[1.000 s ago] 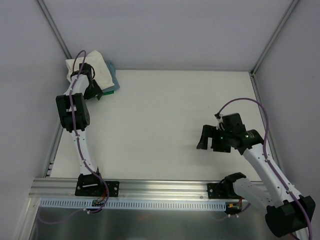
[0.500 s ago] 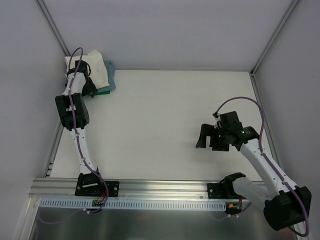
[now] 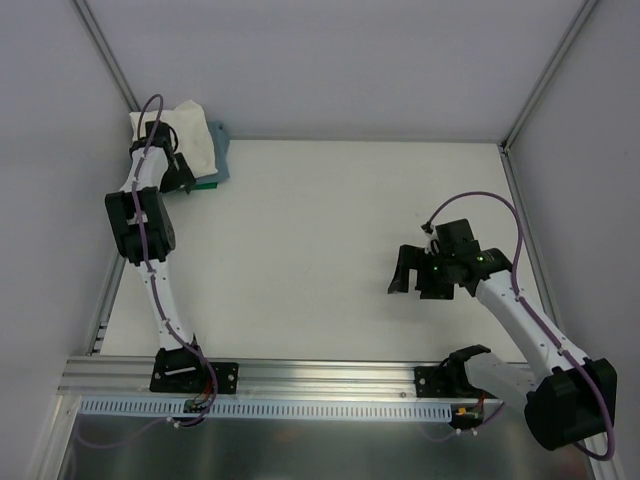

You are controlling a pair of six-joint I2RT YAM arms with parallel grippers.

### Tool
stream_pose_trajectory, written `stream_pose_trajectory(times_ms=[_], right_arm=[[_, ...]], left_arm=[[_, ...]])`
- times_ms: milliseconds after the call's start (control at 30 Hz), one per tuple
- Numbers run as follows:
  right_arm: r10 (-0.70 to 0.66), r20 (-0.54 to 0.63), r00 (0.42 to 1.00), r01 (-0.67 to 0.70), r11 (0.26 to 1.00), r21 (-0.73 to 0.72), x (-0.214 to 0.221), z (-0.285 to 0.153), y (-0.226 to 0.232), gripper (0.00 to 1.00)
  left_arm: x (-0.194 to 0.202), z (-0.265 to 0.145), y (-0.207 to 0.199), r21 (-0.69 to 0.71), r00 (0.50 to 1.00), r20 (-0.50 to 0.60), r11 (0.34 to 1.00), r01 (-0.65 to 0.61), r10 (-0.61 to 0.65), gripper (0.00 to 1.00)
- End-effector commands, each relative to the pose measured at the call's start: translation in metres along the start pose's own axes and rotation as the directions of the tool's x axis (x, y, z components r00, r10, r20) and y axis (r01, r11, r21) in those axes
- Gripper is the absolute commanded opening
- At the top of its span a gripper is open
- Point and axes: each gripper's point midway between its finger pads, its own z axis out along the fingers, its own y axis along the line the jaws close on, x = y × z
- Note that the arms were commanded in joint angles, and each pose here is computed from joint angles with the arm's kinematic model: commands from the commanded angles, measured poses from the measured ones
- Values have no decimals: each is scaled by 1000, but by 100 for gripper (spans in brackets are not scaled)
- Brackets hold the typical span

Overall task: Fold and stack the t-shirts
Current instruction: Put the neatly folded tshirt into the corner of the board with the left arm

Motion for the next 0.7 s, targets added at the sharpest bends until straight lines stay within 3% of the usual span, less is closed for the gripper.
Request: stream_pose_trajectory(times_ms=[0, 200, 267, 400, 467, 533, 667], right_arm=[[-1, 48, 999, 3, 999, -39, -11, -8, 10, 100], [-11, 131, 991, 15, 999, -35, -15, -33, 13, 99], [-15, 166, 986, 21, 999, -29, -16, -44, 13, 99], [-36, 222, 974, 37, 999, -3, -14, -63, 10, 99], [-45, 240, 970, 39, 999, 30, -11, -68, 3, 99], [-59, 259, 964, 49, 998, 47, -8, -78, 0, 99], [-90, 312, 946, 59, 992, 108, -9, -96, -9, 100]], left_arm=[[-34, -109, -45, 246, 973, 229, 965, -86, 29, 99], [-9, -233, -84, 423, 909, 409, 867, -262, 75, 99], [15, -267, -109, 492, 882, 457, 793, -359, 116, 99], [78, -322, -113, 602, 837, 536, 646, -469, 108, 99], [115, -317, -113, 639, 850, 515, 609, -469, 114, 99], [129, -342, -105, 666, 824, 563, 555, -498, 63, 99], [168, -335, -89, 687, 829, 556, 531, -497, 57, 99]])
